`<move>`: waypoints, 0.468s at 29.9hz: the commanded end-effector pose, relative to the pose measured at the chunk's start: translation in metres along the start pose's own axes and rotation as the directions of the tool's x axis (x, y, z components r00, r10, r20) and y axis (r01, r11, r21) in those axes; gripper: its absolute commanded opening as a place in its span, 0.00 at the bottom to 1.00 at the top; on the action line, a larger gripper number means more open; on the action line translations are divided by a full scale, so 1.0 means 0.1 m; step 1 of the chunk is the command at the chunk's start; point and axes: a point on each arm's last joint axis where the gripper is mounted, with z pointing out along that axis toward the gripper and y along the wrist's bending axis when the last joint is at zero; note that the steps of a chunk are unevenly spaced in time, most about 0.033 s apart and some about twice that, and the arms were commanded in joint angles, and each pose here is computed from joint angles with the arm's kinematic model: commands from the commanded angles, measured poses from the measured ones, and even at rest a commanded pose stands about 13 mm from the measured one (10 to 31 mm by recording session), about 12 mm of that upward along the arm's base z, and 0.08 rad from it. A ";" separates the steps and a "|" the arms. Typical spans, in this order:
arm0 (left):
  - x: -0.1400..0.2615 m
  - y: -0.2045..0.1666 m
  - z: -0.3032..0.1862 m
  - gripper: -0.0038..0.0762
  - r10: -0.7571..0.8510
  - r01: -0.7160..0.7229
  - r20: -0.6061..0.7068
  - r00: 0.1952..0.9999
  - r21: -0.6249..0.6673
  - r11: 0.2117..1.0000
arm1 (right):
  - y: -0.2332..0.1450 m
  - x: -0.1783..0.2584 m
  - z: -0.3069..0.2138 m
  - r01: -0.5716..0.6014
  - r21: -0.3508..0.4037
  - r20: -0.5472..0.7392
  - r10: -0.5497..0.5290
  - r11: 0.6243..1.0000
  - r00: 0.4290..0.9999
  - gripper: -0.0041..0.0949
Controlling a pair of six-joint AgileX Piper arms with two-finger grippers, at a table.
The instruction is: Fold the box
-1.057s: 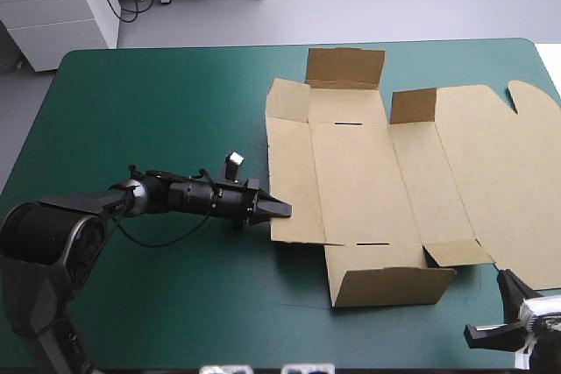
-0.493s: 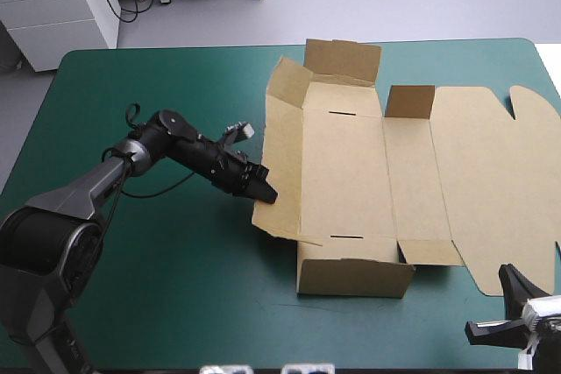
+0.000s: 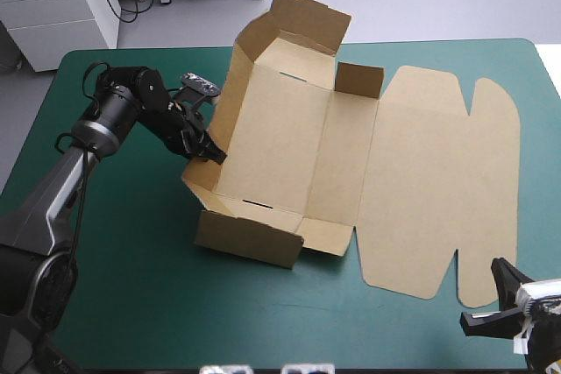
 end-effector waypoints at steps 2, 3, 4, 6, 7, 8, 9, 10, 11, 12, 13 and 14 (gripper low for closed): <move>0.10 -0.06 -0.51 0.04 0.180 -0.176 0.021 0.983 -0.134 0.975 | 0.03 -0.24 0.05 0.013 -0.029 0.065 -0.011 0.999 0.998 0.02; 0.12 -0.06 -0.55 0.04 0.213 -0.208 0.017 0.977 -0.153 0.966 | 0.04 -0.26 0.07 0.010 -0.041 0.062 -0.008 0.999 0.998 0.02; 0.13 -0.06 -0.60 0.04 0.246 -0.241 0.013 0.969 -0.171 0.955 | 0.04 -0.28 0.09 0.007 -0.049 0.054 -0.004 0.999 0.999 0.02; 0.16 -0.07 -0.67 0.04 0.293 -0.286 0.004 0.956 -0.203 0.936 | 0.05 -0.32 0.12 -0.002 -0.056 0.041 0.004 0.998 0.999 0.02; 0.18 -0.07 -0.71 0.04 0.317 -0.310 -0.003 0.949 -0.219 0.925 | 0.05 -0.34 0.14 -0.005 -0.058 0.031 0.007 0.998 0.999 0.02; 0.19 -0.06 -0.74 0.04 0.335 -0.328 -0.010 0.942 -0.235 0.915 | 0.04 -0.35 0.16 -0.006 -0.058 0.022 0.007 0.998 1.000 0.02; 0.21 -0.07 -0.78 0.04 0.351 -0.344 -0.016 0.936 -0.253 0.904 | 0.04 -0.37 0.18 -0.006 -0.058 0.015 0.007 0.998 1.000 0.02; 0.22 -0.08 -0.81 0.04 0.365 -0.358 -0.027 0.931 -0.271 0.893 | 0.04 -0.38 0.20 -0.009 -0.059 0.008 0.010 0.998 1.000 0.02; 0.22 -0.10 -0.83 0.04 0.383 -0.378 -0.040 0.923 -0.285 0.881 | 0.04 -0.39 0.21 -0.010 -0.059 0.004 0.010 0.998 1.000 0.02; 0.22 -0.12 -0.85 0.04 0.419 -0.419 -0.067 0.905 -0.309 0.854 | 0.04 -0.39 0.24 -0.015 -0.062 -0.007 0.014 0.998 1.000 0.02; 0.21 -0.15 -0.87 0.04 0.446 -0.448 -0.084 0.891 -0.324 0.833 | 0.04 -0.39 0.25 -0.018 -0.064 -0.012 0.017 0.998 1.000 0.02; 0.21 -0.17 -0.88 0.04 0.469 -0.475 -0.105 0.877 -0.340 0.811 | 0.04 -0.39 0.26 -0.020 -0.065 -0.017 0.019 0.998 1.000 0.02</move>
